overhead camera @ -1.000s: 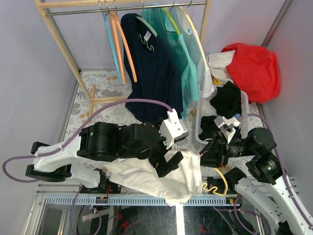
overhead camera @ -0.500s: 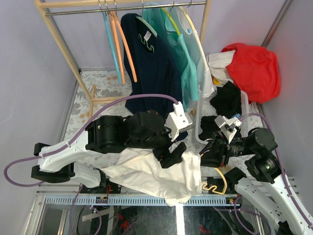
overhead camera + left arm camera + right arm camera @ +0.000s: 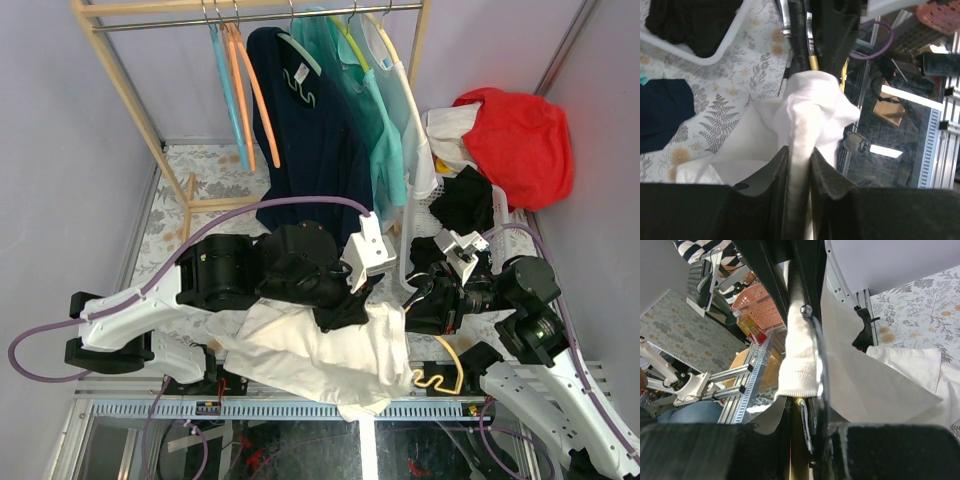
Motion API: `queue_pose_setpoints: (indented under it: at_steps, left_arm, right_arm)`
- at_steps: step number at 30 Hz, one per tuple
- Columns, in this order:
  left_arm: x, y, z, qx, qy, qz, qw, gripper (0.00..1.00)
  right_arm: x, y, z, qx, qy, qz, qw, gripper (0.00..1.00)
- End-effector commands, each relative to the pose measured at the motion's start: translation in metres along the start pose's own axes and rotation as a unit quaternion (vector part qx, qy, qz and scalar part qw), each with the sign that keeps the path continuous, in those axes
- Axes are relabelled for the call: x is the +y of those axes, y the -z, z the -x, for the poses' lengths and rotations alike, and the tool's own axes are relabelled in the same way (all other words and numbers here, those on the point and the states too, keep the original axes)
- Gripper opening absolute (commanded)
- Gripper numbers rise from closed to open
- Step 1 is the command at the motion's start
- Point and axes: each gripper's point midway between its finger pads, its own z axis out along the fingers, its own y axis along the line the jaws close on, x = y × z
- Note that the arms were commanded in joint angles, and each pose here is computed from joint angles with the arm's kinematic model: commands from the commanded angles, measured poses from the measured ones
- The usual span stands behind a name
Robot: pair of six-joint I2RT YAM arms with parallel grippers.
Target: Place the t-shirt on the hanger
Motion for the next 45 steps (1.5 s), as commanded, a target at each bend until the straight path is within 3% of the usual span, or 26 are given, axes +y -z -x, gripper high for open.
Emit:
queue_pose_setpoints:
  at_steps: [1, 7, 10, 15, 24, 31, 37, 45]
  left_arm:
    - [-0.001, -0.005, 0.003, 0.001, -0.007, -0.014, 1.0, 0.13]
    - [0.007, 0.0, 0.001, 0.003, 0.0, 0.003, 1.0, 0.02]
    - [0.015, 0.005, 0.002, -0.002, 0.003, 0.02, 1.0, 0.0]
    - [0.027, 0.019, 0.006, -0.014, 0.01, 0.049, 0.999, 0.0]
    - [0.043, 0.04, 0.006, -0.042, 0.023, 0.09, 0.995, 0.0]
    - [0.042, 0.052, 0.009, -0.085, 0.03, 0.088, 0.992, 0.0]
    - [0.032, 0.059, 0.013, -0.113, 0.034, 0.06, 0.991, 0.0]
    - [0.032, 0.043, 0.009, -0.099, 0.029, 0.052, 0.993, 0.0]
  right_arm:
    - [0.013, -0.001, 0.024, -0.034, 0.055, 0.013, 0.998, 0.0]
    - [0.005, -0.002, 0.021, -0.033, 0.046, 0.001, 0.998, 0.02]
    - [-0.001, -0.002, 0.019, -0.032, 0.04, -0.014, 0.999, 0.14]
    - [-0.019, -0.001, 0.011, -0.023, 0.024, -0.053, 0.998, 0.42]
    - [-0.039, 0.001, 0.012, 0.0, 0.01, -0.11, 0.994, 0.51]
    - [-0.048, -0.002, 0.014, 0.008, -0.003, -0.118, 0.993, 0.47]
    - [-0.045, -0.009, 0.024, -0.005, -0.008, -0.094, 0.996, 0.19]
    - [-0.049, -0.011, 0.018, -0.02, -0.013, -0.08, 0.996, 0.06]
